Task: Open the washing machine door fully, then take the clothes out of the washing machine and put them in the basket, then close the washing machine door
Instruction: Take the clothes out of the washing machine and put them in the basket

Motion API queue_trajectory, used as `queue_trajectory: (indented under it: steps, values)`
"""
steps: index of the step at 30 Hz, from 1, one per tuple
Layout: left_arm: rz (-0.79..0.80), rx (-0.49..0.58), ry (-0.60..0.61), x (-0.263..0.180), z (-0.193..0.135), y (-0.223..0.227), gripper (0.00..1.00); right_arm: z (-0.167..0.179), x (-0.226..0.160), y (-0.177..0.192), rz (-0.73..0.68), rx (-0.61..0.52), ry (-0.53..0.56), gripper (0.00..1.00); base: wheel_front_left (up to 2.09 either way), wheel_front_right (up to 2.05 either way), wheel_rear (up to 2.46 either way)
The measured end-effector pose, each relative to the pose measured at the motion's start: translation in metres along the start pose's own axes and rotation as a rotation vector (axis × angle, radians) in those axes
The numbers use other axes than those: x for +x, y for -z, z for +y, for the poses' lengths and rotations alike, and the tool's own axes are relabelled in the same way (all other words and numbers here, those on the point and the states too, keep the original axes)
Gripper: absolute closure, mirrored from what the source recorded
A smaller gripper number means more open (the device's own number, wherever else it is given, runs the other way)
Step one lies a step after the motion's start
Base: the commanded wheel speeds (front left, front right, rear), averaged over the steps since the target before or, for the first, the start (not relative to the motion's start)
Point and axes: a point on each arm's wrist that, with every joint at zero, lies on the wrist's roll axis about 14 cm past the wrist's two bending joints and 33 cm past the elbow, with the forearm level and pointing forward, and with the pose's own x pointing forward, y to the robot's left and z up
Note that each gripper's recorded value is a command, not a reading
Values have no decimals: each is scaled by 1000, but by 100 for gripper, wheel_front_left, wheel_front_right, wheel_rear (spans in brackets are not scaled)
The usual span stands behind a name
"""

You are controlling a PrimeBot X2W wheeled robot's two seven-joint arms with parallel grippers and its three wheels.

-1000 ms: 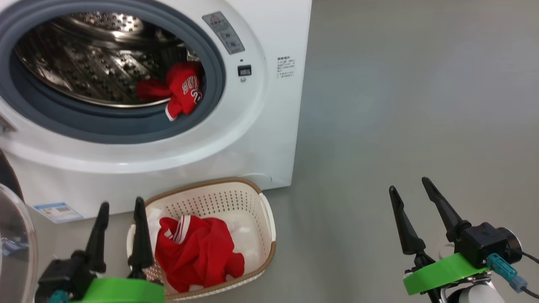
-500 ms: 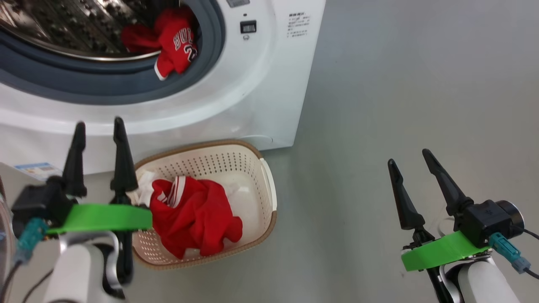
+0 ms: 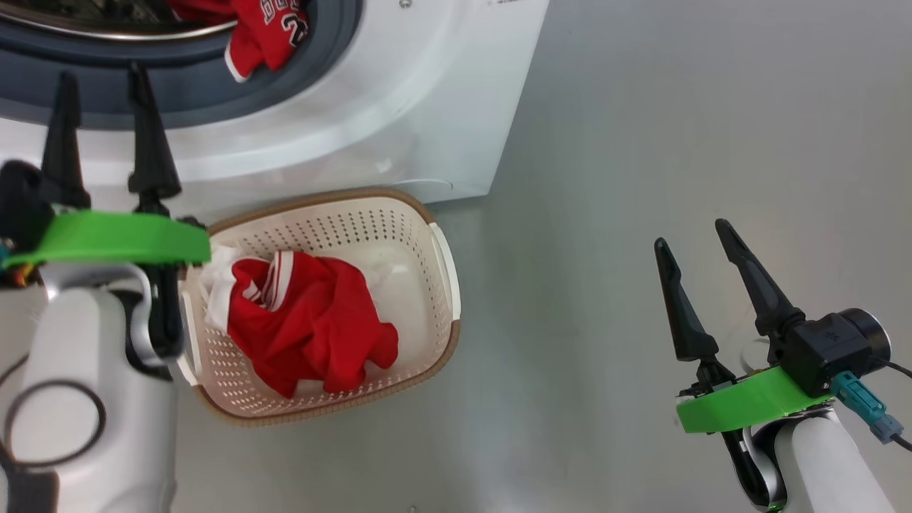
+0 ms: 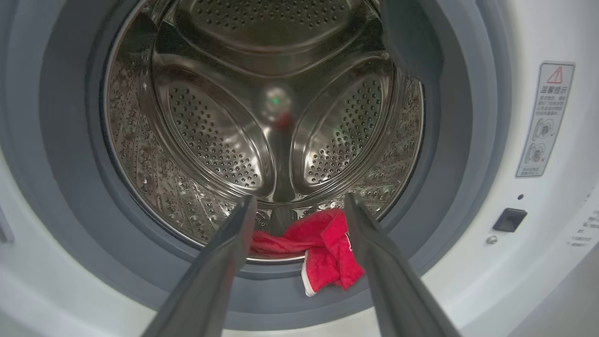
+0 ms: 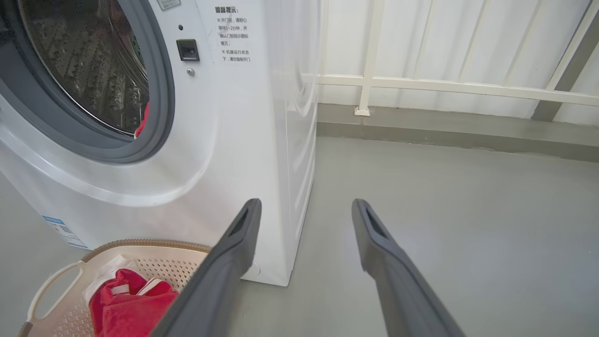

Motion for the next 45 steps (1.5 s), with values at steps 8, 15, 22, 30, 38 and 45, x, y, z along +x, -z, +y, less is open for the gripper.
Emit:
queue_trajectory:
  steps: [8, 15, 22, 30, 38, 45]
  values:
    - [46, -47, 19, 34, -3, 22, 0, -5, 5, 16, 39, -9, 10, 0, 0, 0, 0]
    - [141, -169, 32, 59, -10, 41, 0, -5, 9, 24, 57, -31, 3, 0, 0, 0, 0]
    - [285, -313, 50, 76, -26, 60, 0, -10, 9, 26, 65, -48, 14, 0, 0, 0, 0]
    - [443, -383, 84, 84, -47, 83, 0, -16, 5, 24, 67, -59, 26, 0, 0, 0, 0]
    - [570, -360, 143, 80, -69, 110, 0, -26, -2, 24, 76, -65, 57, 0, 0, 0, 0]
    - [642, -295, 159, 78, -69, 133, 0, -27, -4, 28, 91, -63, 59, 0, 0, 0, 0]
